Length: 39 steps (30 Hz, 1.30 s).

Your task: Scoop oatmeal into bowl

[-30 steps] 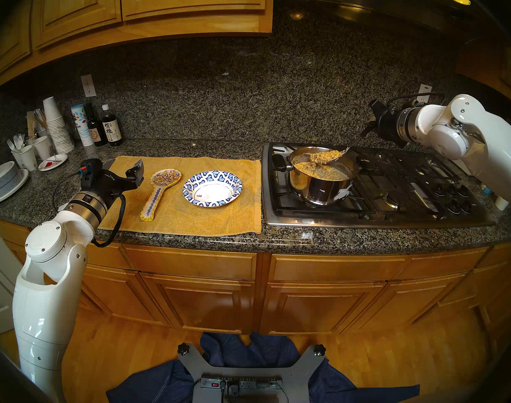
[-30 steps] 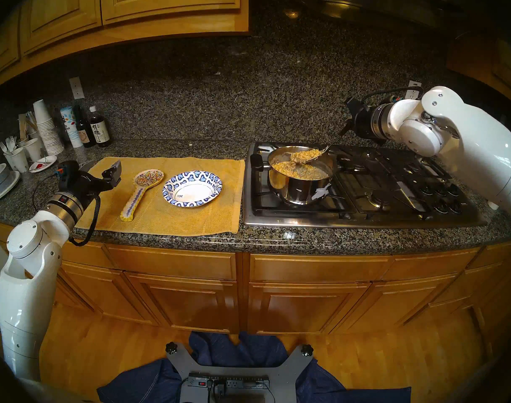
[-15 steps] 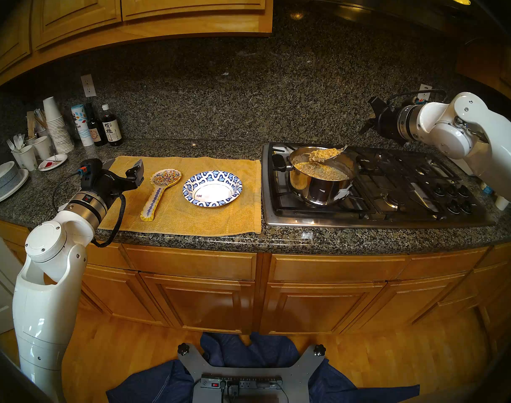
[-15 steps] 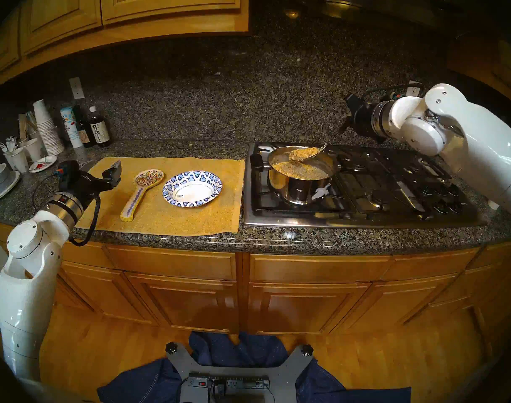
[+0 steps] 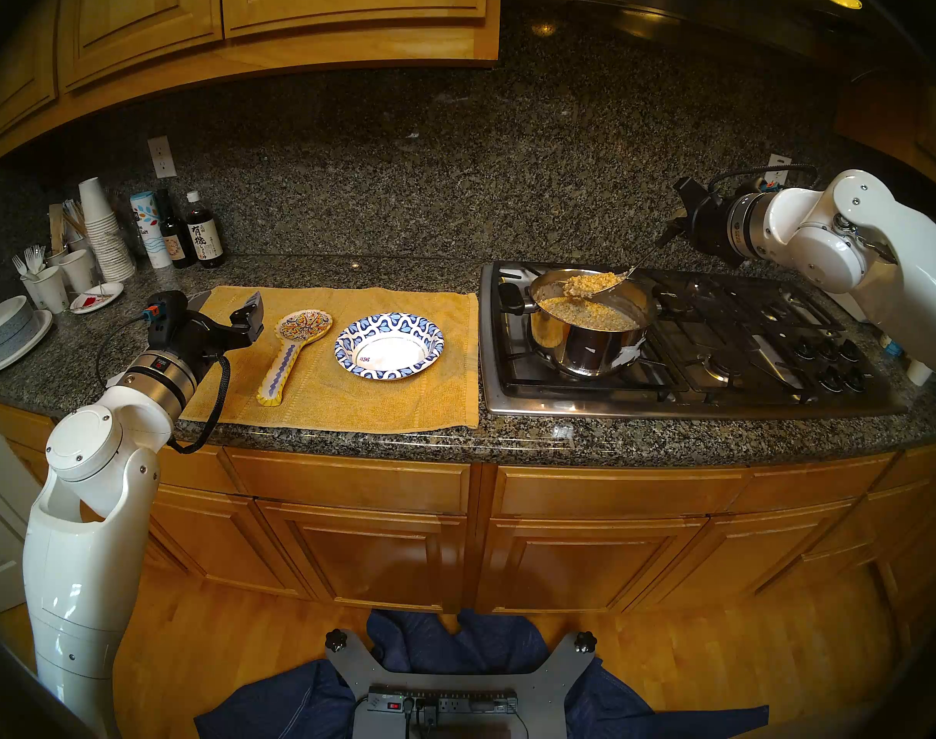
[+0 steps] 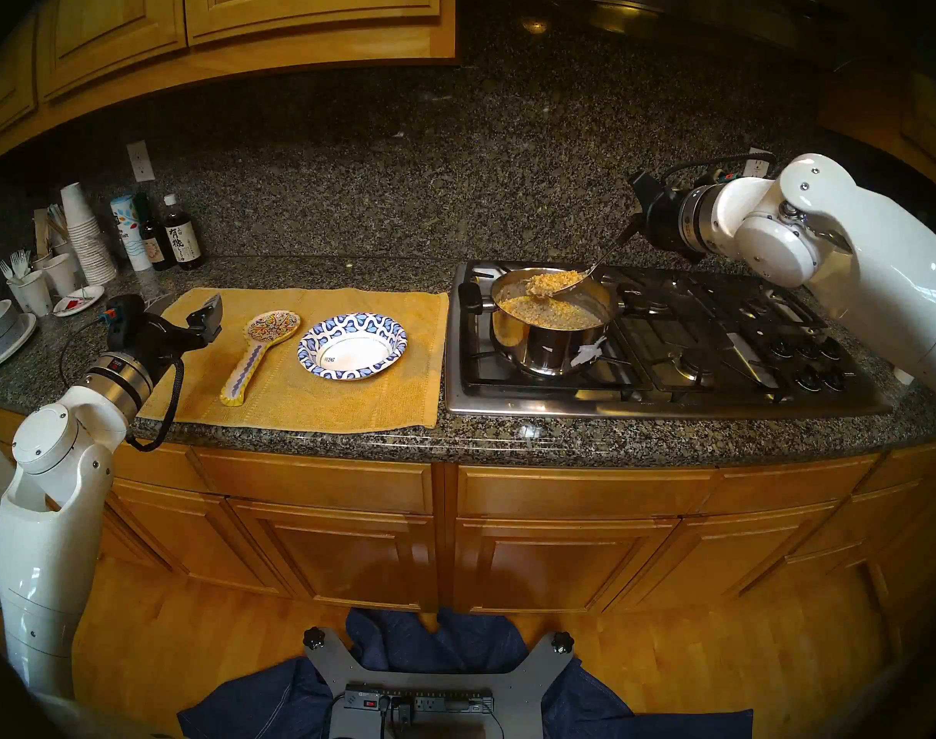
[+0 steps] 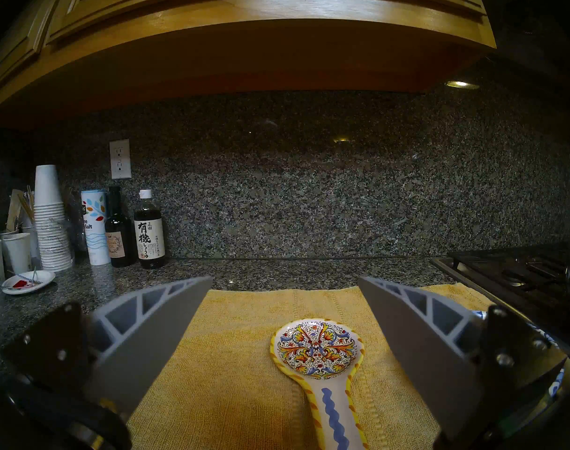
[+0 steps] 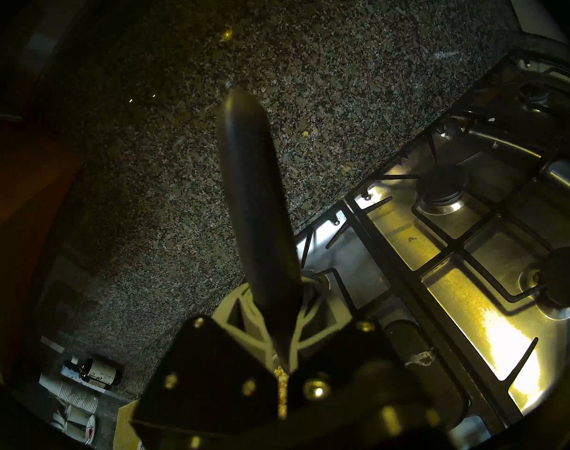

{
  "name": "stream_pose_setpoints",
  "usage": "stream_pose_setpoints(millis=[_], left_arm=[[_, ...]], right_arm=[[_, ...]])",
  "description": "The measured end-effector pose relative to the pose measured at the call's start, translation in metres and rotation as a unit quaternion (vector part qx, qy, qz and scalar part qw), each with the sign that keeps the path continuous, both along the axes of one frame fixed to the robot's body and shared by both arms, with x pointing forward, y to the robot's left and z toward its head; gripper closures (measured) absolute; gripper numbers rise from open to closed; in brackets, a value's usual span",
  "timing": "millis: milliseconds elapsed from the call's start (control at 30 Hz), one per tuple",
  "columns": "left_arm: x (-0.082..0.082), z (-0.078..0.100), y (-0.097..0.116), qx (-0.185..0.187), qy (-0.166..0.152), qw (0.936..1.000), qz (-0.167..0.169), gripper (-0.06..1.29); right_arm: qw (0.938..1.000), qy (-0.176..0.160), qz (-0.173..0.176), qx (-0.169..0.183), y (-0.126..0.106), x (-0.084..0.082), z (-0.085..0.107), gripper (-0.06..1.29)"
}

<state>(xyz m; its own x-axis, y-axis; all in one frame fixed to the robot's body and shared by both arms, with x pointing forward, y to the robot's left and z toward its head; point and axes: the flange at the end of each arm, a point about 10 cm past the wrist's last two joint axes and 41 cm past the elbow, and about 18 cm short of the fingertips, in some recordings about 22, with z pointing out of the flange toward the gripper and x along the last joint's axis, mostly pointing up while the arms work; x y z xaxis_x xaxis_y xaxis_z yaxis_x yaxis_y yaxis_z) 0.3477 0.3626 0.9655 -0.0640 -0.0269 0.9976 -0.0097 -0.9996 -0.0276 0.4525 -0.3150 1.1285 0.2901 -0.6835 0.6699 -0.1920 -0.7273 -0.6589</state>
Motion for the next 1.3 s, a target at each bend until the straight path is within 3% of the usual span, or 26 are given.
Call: stream_pose_setpoints(millis=[1300], left_arm=[[0.0, 0.0, 0.0, 0.0, 0.0, 1.0, 0.0, 0.0]], right_arm=[[0.9996, -0.026, 0.001, 0.006, -0.0025, -0.0062, 0.003, 1.25]])
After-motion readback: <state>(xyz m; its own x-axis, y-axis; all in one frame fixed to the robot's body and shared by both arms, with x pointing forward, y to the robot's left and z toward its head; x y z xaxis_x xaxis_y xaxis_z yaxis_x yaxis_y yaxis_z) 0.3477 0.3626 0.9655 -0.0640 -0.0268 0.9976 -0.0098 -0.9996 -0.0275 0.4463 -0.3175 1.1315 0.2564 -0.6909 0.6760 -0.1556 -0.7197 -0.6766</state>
